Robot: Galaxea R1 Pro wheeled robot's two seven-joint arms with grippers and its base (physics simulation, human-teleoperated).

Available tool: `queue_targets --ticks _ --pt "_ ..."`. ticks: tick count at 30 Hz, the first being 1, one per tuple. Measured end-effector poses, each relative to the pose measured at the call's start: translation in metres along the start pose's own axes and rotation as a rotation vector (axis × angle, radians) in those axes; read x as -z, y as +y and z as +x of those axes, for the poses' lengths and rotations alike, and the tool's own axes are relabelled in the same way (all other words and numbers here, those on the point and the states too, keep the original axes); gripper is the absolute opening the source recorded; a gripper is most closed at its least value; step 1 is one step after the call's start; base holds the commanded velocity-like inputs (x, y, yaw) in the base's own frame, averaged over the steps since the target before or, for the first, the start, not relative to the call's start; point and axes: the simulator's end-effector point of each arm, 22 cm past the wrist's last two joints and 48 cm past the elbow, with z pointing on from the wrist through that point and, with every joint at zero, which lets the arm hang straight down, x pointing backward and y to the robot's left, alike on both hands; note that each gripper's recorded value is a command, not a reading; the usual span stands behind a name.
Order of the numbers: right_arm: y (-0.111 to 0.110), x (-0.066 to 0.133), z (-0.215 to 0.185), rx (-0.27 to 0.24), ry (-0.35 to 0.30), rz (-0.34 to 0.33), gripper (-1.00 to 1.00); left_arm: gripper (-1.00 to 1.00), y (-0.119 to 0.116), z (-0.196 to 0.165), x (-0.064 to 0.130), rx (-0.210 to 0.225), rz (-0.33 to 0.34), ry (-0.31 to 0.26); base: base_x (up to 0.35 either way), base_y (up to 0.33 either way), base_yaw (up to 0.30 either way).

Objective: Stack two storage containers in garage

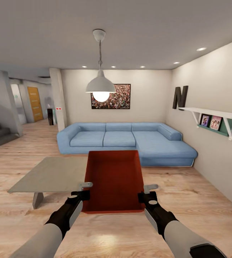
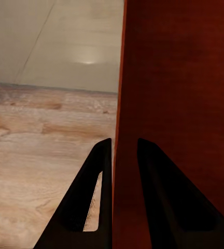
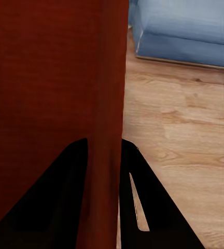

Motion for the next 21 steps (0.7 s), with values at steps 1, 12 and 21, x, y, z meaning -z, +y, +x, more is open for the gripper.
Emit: queue_targets --ticks 1,12,21 --pt "0.0 0.0001 -0.0003 0.0 -0.001 0.0 -1.0 -1.0 0.0 -0.0003 0.0002 0.0 0.0 -0.001 0.0 0.0 0.269" --pt "-0.0005 0.0018 -0.0037 0.0 -0.006 0.001 -1.0 -1.0 0.0 -0.0035 0.0022 0.0 0.0 -0.006 0.0 0.0 0.269" --pt "-0.0009 0.0031 -0.0068 -0.001 -0.011 0.001 -1.0 -1.0 0.0 -0.0063 0.0038 0.001 0.001 -0.011 0.0 0.0 0.269"
